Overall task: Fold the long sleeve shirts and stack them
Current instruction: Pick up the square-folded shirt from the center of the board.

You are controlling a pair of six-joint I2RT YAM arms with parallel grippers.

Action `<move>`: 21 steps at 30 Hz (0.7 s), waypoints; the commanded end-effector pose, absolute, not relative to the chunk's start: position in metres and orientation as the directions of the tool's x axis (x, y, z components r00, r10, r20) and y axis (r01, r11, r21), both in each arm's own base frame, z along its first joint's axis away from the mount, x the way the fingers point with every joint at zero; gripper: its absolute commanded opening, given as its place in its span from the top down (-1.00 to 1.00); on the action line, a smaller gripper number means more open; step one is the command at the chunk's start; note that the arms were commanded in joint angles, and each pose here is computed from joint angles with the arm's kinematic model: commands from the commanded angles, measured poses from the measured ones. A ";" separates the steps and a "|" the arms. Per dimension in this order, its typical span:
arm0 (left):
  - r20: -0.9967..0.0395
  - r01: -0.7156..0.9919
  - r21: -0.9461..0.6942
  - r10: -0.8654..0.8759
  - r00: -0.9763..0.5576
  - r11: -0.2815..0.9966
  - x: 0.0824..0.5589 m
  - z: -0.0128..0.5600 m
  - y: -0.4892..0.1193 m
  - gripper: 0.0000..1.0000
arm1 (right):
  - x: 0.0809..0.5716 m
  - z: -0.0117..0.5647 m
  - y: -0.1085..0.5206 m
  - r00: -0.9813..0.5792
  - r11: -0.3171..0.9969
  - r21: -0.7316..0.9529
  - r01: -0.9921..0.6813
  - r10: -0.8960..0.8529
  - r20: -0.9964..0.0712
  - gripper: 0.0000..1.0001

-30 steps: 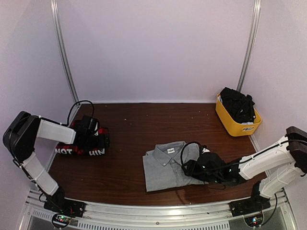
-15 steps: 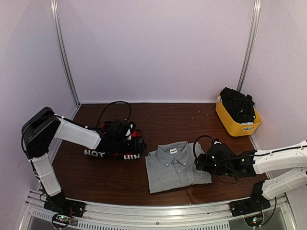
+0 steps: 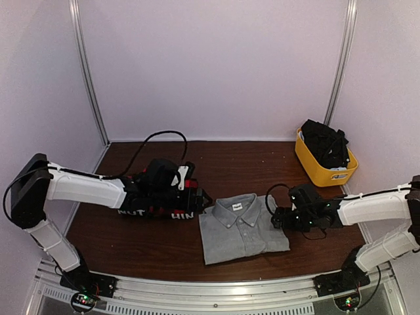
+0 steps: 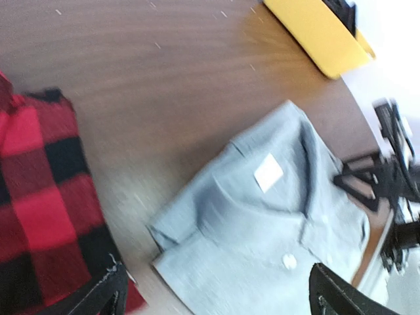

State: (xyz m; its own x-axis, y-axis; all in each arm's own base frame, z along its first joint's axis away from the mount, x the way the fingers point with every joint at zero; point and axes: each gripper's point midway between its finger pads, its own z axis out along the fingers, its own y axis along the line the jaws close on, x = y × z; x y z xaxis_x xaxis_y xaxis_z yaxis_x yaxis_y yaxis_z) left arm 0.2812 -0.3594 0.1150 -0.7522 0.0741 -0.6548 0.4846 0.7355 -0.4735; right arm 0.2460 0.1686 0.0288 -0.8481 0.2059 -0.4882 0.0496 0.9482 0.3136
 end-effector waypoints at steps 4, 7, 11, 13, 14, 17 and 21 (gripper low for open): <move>-0.507 0.429 -0.605 0.090 -0.857 0.671 0.212 0.077 -0.350 -0.83 | 0.247 0.022 0.197 -0.886 0.913 0.403 -0.066 0.132 -0.444 -0.65; -0.465 0.400 -0.620 0.095 -0.880 0.675 0.200 0.062 -0.342 -0.79 | 0.241 0.016 0.205 -0.900 0.891 0.446 -0.088 0.121 -0.418 -0.49; -0.442 0.387 -0.630 0.099 -0.891 0.673 0.195 0.049 -0.340 -0.73 | 0.230 0.011 0.209 -0.910 0.857 0.508 -0.087 0.140 -0.391 -0.24; -0.434 0.389 -0.639 0.107 -0.895 0.664 0.194 0.044 -0.344 -0.71 | 0.224 0.009 0.210 -0.913 0.840 0.535 -0.085 0.149 -0.380 -0.17; -0.427 0.388 -0.648 0.109 -0.897 0.655 0.193 0.043 -0.347 -0.71 | 0.221 0.009 0.211 -0.915 0.831 0.551 -0.083 0.156 -0.372 -0.14; -0.407 0.382 -0.667 0.117 -0.906 0.640 0.192 0.035 -0.353 -0.65 | 0.213 0.008 0.215 -0.921 0.808 0.583 -0.083 0.161 -0.354 -0.10; -0.385 0.371 -0.697 0.116 -0.915 0.613 0.190 0.030 -0.361 -0.48 | 0.205 0.006 0.219 -0.926 0.793 0.603 -0.084 0.162 -0.342 -0.09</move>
